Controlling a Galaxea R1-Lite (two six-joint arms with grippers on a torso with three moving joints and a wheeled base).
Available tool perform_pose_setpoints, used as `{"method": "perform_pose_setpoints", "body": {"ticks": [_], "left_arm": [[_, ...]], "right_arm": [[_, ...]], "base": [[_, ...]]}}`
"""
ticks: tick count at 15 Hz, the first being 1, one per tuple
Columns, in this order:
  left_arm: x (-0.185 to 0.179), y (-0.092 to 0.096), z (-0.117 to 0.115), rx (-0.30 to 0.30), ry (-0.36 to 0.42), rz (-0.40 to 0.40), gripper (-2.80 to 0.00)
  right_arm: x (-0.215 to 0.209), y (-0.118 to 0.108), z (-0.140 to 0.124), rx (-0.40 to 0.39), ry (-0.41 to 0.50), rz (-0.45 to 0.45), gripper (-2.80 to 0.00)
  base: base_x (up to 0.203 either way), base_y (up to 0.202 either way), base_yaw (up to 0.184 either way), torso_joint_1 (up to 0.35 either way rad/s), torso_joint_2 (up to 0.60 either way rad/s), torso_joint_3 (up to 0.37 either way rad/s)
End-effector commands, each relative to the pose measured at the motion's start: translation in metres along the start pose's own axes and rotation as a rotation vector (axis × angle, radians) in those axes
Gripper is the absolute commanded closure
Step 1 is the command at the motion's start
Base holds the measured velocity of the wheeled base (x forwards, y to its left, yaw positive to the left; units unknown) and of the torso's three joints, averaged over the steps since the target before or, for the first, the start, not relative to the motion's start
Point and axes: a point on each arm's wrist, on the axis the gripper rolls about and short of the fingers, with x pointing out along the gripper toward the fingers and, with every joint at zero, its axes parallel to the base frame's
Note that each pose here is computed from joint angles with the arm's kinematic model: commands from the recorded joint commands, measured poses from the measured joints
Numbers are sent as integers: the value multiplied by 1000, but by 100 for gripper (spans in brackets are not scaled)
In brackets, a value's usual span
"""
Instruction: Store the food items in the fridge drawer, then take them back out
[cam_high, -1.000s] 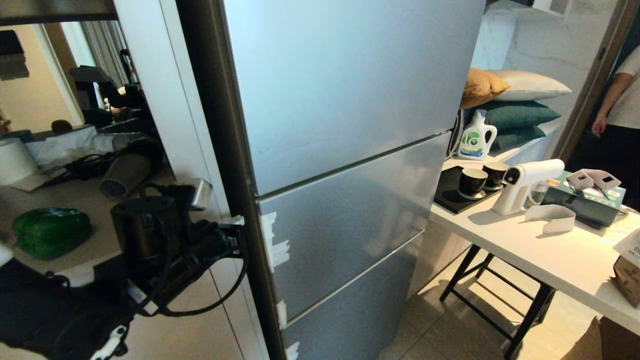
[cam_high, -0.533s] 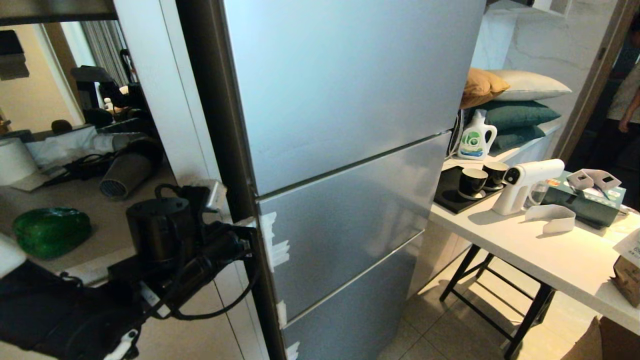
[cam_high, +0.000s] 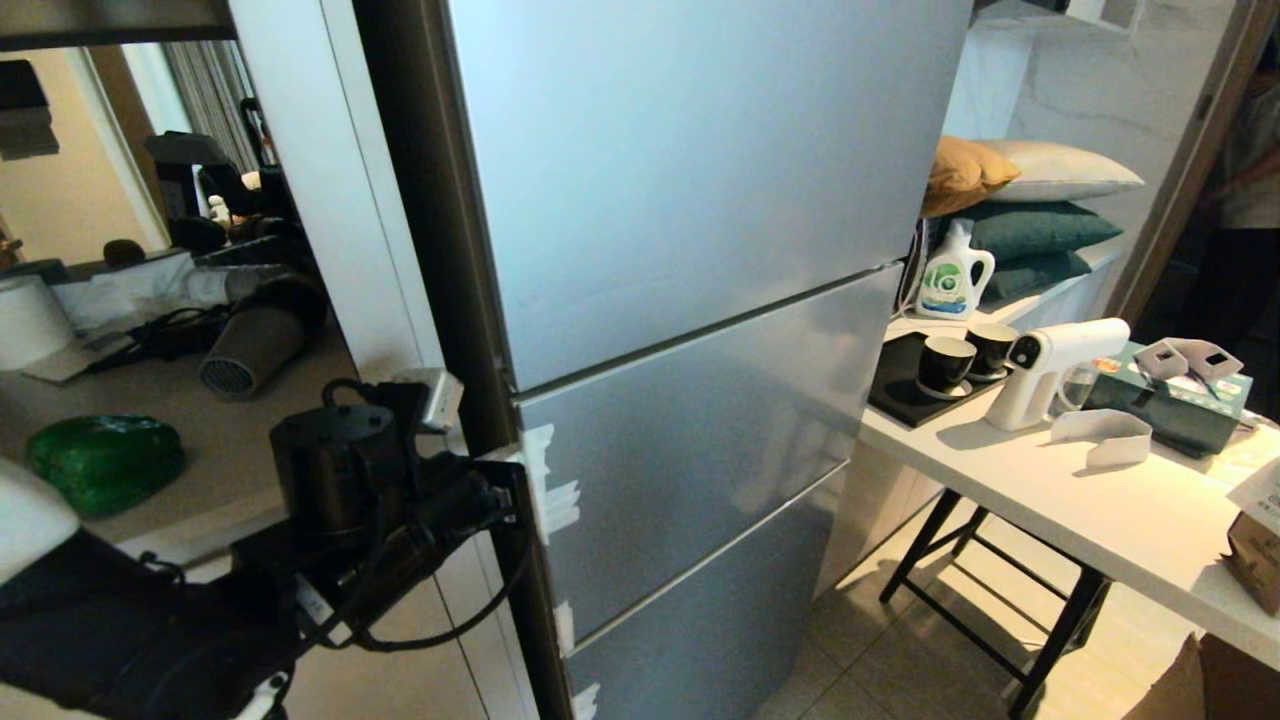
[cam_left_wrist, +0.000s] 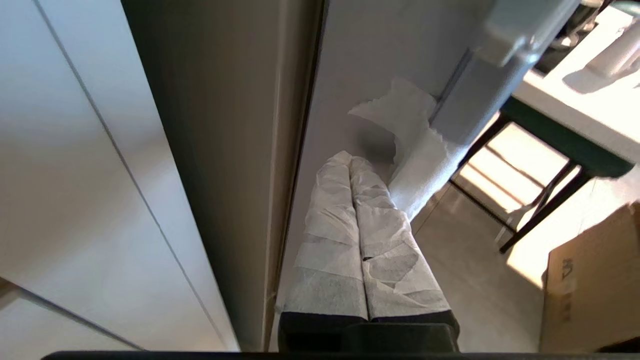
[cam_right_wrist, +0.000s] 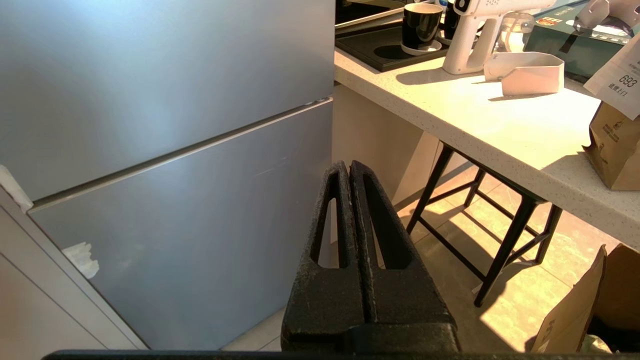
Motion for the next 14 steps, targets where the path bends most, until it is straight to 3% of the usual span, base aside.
{"method": "perform_pose_setpoints", "body": {"ticks": [1,14], "left_arm": [[1,-8,-3,-3,-13,-33,0],[-8,-28,-21,12,23,-216,0]], "right_arm": [[0,0,0,1,2,1,0],[0,0,0,0,2,0,0]], "base": [[0,0,0,0,0,0],[0,0,0,0,0,0]]}}
